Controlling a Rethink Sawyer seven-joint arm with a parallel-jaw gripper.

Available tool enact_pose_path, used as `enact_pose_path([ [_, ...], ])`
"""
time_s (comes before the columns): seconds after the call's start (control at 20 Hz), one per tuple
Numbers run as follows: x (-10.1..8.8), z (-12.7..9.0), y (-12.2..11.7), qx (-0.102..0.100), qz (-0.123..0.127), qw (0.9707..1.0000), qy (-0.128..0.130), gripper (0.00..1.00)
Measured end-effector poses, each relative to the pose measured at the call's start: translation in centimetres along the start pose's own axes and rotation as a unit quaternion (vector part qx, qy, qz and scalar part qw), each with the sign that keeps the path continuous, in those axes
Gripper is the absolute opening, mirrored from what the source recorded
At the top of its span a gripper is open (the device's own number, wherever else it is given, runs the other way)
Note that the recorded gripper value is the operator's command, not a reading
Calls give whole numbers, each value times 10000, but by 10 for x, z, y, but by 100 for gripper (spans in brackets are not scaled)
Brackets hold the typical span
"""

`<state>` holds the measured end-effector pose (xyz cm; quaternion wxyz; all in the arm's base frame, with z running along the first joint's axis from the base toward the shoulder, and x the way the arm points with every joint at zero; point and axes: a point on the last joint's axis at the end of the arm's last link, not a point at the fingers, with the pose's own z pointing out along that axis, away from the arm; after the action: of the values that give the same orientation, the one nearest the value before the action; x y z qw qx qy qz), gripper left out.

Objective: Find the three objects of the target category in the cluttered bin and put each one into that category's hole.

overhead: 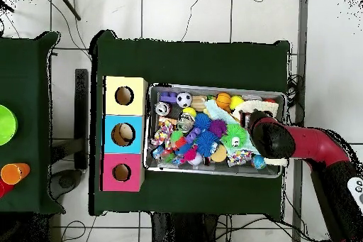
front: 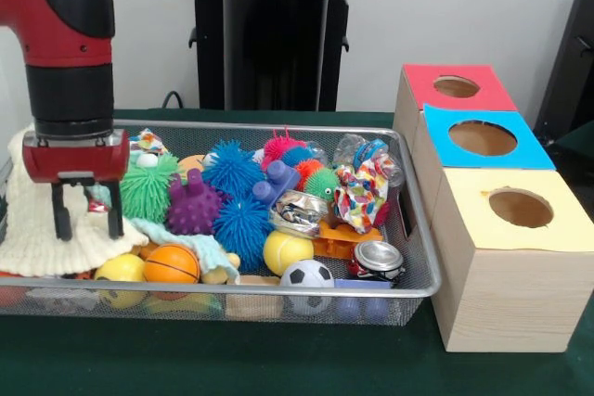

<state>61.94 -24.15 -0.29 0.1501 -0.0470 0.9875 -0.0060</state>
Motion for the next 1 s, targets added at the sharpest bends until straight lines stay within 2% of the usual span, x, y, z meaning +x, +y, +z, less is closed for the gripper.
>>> enact_pose_path([
  [0.4, 8, 26, -8, -158, 275, 9995, -20, 100],
  [0.8, 9, 32, -15, -219, 415, 9989, -77, 100],
  [0.85, 9, 32, -15, -227, 418, 9988, -77, 0],
  [1.0, 8, 32, -14, -238, 419, 9988, -86, 0],
])
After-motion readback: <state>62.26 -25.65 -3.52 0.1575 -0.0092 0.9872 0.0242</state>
